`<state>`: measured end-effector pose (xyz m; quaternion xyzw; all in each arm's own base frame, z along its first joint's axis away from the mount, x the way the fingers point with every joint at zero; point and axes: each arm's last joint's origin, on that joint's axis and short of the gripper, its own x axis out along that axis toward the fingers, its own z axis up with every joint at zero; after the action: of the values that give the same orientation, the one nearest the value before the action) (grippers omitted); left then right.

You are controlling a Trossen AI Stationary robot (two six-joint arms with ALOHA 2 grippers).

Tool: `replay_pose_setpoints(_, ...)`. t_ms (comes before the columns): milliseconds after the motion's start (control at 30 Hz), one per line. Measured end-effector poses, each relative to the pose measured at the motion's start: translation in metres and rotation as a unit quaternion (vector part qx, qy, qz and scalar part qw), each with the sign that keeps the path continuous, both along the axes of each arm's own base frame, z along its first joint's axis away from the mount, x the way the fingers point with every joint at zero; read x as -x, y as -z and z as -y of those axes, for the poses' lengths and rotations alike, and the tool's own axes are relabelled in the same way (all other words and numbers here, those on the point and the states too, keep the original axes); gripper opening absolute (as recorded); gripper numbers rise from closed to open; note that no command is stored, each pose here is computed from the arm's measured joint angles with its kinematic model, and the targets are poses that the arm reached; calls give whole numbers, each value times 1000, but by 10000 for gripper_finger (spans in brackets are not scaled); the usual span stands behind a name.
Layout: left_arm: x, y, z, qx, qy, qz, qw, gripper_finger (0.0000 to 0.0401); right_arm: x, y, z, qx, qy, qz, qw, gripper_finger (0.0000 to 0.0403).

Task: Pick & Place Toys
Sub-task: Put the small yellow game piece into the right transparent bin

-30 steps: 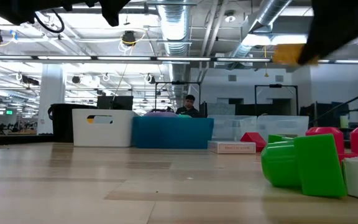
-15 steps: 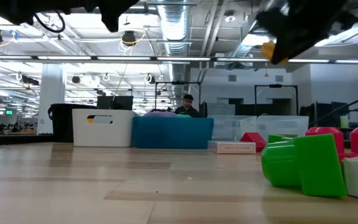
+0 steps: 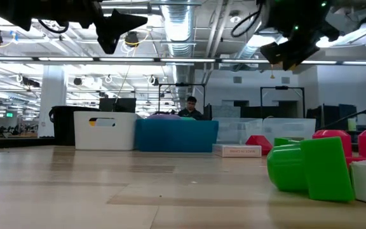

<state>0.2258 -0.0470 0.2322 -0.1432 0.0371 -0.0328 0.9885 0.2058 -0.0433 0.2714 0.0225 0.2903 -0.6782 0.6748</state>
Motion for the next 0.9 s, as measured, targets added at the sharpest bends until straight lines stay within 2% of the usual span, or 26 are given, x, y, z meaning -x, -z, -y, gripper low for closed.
replay_pose_setpoints(267, 0, -2, 0, 2, 0, 9, 1000, 209, -12, -2, 35, -43, -64, 35, 996, 87)
replay_pose_setpoints(467, 0, -2, 0, 1, 0, 11, 1000, 205, -13, 15, 62, -83, -26, 15, 996, 87)
replay_pose_setpoints(700, 0, -2, 0, -1, 0, 10, 1000, 204, -26, 42, 74, -113, -12, -28, 993, 87)
replay_pose_setpoints(767, 0, -2, 0, -1, 0, 10, 1000, 204, -31, 51, 77, -112, -6, -43, 993, 109)
replay_pose_setpoints(900, 0, -2, 0, -1, 0, 10, 1000, 204, -36, 66, 85, -124, 6, -68, 990, 203)
